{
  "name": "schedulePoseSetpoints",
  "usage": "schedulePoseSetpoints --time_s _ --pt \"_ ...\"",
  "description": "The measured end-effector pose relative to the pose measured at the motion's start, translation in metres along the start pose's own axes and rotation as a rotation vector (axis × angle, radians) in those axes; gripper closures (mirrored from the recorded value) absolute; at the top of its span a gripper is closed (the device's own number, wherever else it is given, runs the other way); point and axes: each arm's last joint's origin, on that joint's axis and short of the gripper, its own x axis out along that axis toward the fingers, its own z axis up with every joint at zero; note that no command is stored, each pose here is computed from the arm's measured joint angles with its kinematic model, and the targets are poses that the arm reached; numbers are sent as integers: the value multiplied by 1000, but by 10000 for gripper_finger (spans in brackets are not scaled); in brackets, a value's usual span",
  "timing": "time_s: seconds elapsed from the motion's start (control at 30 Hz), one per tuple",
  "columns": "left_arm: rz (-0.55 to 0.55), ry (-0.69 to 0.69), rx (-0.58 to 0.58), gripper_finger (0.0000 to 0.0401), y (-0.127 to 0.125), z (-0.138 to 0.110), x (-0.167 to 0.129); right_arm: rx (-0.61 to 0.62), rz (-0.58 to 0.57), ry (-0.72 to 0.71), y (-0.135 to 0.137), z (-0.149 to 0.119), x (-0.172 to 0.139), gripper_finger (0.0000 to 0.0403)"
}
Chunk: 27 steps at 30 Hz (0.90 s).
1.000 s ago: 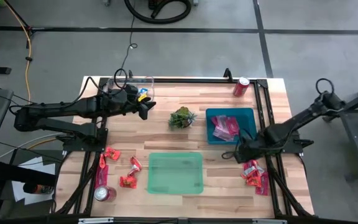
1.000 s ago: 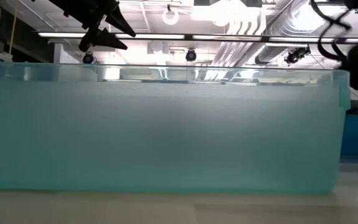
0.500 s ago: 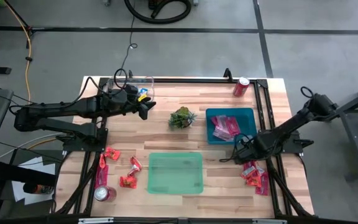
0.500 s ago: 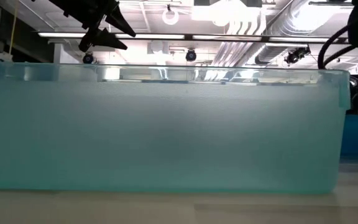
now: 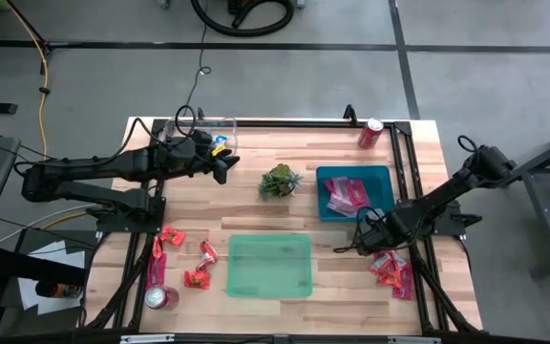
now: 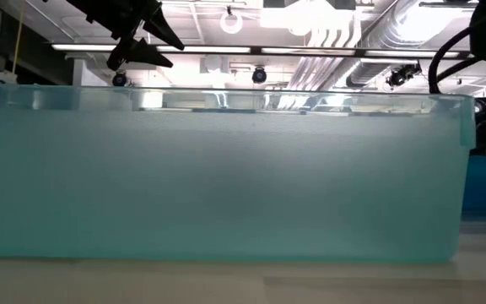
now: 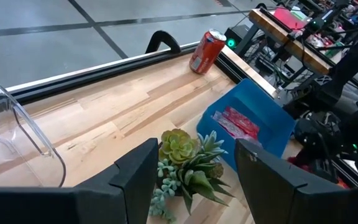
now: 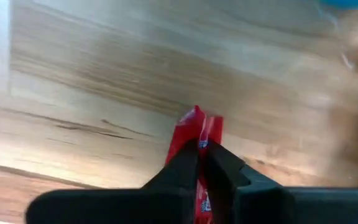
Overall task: Sort candy
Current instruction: Put the red candy into the blue bin
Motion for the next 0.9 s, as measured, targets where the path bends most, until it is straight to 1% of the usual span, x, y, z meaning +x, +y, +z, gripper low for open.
schedulePoseSetpoints --time_s 0.1,0.17,0.27,0.3,0.37,0.47,0.5,0.57,0.67,0.77,0.9 --pt "0 0 9 201 0 0 0 -52 16 -41 4 0 -13 391" --pt "1 1 9 201 0 0 0 -100 69 -69 10 0 -31 399" --pt "2 2 10 201 0 0 0 -182 123 -142 14 0 -61 399" --pt "2 2 11 201 0 0 0 -217 154 -182 15 0 -72 400" --pt "1 2 10 201 0 0 0 -316 256 -273 20 1 -96 400" --pt "6 -1 11 201 0 0 0 -456 391 -485 26 3 -128 400" --pt "10 -4 10 201 0 0 0 -472 432 -573 28 4 -138 401" --pt "12 -6 10 201 0 0 0 -452 495 -758 30 8 -156 401" --pt "12 -6 9 201 0 0 0 -420 562 -942 32 16 -174 402" --pt "13 -7 4 201 0 0 0 -452 621 -1035 34 25 -184 402" --pt "11 -11 -36 201 0 1 0 -496 678 -1069 35 41 -188 402"
